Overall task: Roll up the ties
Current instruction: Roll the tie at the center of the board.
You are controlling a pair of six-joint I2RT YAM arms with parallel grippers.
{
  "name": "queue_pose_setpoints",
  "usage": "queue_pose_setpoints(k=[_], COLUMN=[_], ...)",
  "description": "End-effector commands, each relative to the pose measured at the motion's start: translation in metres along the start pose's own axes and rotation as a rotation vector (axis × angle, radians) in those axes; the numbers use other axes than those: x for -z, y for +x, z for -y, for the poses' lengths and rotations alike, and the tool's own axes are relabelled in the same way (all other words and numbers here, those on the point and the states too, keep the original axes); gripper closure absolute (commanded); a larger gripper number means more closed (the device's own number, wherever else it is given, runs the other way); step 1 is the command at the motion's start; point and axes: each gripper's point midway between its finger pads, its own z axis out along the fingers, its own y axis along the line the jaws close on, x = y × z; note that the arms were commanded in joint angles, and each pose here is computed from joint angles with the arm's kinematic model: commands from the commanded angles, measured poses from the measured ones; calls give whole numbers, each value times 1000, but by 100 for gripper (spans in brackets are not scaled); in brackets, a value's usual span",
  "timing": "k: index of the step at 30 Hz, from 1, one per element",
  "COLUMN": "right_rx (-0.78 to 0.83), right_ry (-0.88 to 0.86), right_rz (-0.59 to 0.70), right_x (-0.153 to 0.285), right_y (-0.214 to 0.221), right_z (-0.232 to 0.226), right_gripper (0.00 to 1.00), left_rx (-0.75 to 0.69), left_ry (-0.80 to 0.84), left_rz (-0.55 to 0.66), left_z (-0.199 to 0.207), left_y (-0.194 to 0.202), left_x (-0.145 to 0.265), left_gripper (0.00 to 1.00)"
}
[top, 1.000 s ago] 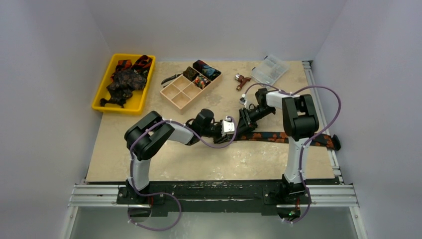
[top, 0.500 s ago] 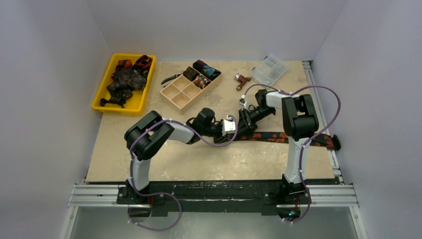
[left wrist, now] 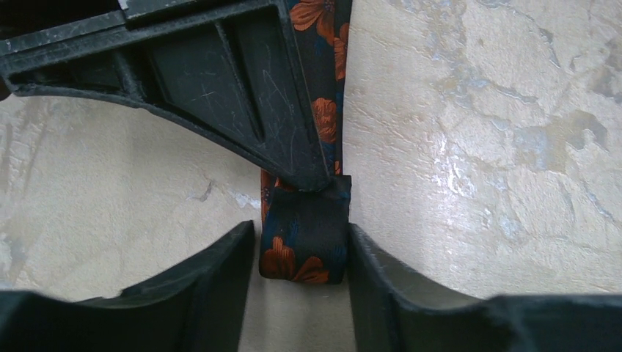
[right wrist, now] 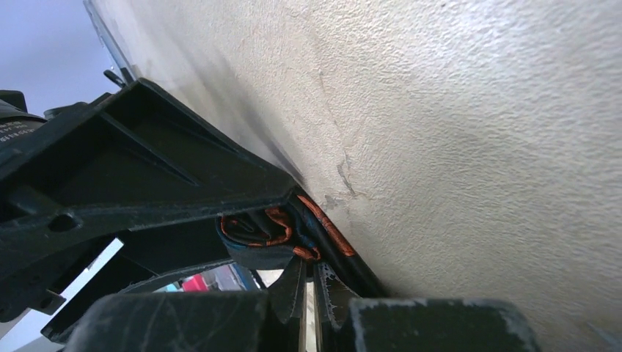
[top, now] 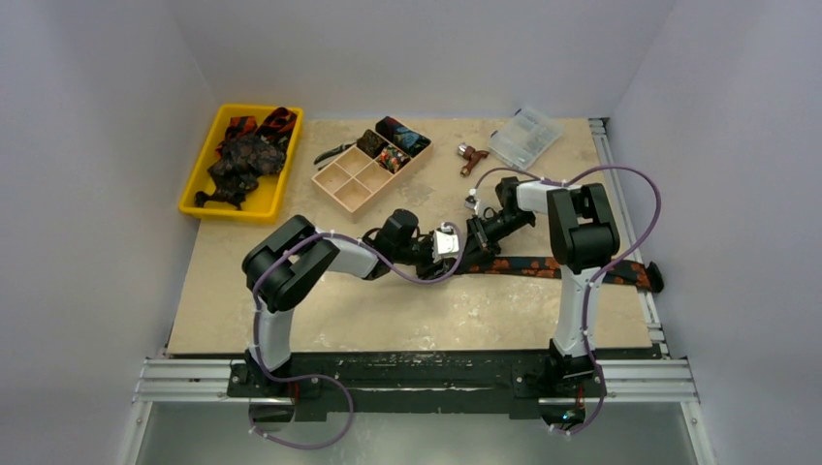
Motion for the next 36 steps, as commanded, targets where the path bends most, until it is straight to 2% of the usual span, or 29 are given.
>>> queue_pose_setpoints(k=[1, 3, 7, 14, 17, 26, 32, 36], right_rx=[51, 53, 58, 71, 71, 83, 94, 106], right_ry=[200, 237, 304, 367, 373, 365, 351, 349], right_rz=[0, -4, -12, -11, -17, -19, -28, -31], right_x=[-3, -2, 0, 2, 1, -4, -5, -4], right_y=[-3, -2, 1, 2, 3, 3, 4, 3], right_z=[43, 50, 62, 69, 70, 69, 66, 66], right_gripper=[100, 100, 100, 100, 100, 100, 100, 100], left_rx=[112, 123, 133, 123, 99, 66, 65, 55], left_ry=[21, 13, -5, 61, 75, 49, 62, 51], left_rz=[-112, -68, 17, 114, 140, 192, 162, 136], left_z=[22, 19, 10, 13, 14, 5, 8, 9], left_y=[48, 40, 25, 3, -7, -46, -34, -18], left_x=[13, 17, 22, 10, 6, -7, -24, -28], left_gripper=[47, 43, 42, 47, 52, 63, 64, 54])
